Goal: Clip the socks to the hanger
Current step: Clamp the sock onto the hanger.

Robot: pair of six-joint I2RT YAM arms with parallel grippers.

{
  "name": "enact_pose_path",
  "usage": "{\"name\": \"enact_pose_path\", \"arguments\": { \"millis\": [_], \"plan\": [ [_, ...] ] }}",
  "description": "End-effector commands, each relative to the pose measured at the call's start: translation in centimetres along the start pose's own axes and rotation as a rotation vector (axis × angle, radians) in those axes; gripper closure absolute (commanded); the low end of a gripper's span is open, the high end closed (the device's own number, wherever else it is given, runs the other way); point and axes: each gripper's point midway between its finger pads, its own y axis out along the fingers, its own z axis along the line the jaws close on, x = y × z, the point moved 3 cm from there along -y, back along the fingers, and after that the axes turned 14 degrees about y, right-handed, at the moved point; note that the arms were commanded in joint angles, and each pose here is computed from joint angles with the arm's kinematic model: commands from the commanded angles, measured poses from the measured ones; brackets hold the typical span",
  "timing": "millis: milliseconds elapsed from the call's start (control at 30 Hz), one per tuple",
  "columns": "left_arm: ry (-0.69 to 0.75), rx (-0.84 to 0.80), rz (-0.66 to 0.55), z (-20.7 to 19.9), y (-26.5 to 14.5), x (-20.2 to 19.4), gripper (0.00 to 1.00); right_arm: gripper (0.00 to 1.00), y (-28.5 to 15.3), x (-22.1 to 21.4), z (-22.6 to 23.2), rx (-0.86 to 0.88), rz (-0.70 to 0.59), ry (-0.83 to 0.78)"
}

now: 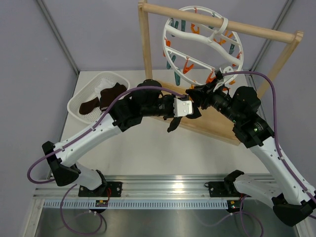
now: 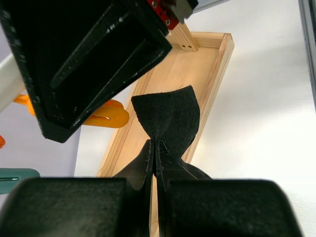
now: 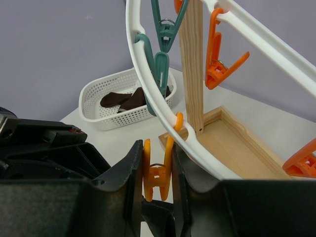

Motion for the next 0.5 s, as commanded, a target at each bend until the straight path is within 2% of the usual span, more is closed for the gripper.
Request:
{"name": "enact_pose_path", "arguments": {
  "millis": [0, 467],
  "plan": [
    [0.053, 0.025, -0.084, 1.7, -0.9, 2.6, 1.00, 1.00, -0.7, -2.3, 3.1, 0.188, 0.144, -0.010],
    [0.068, 0.059, -0.085, 3.0, -1.2, 2.2, 1.00, 1.00, -1.4, -1.9, 3.5, 0.200, 0.147, -0.018]
  ]
}}
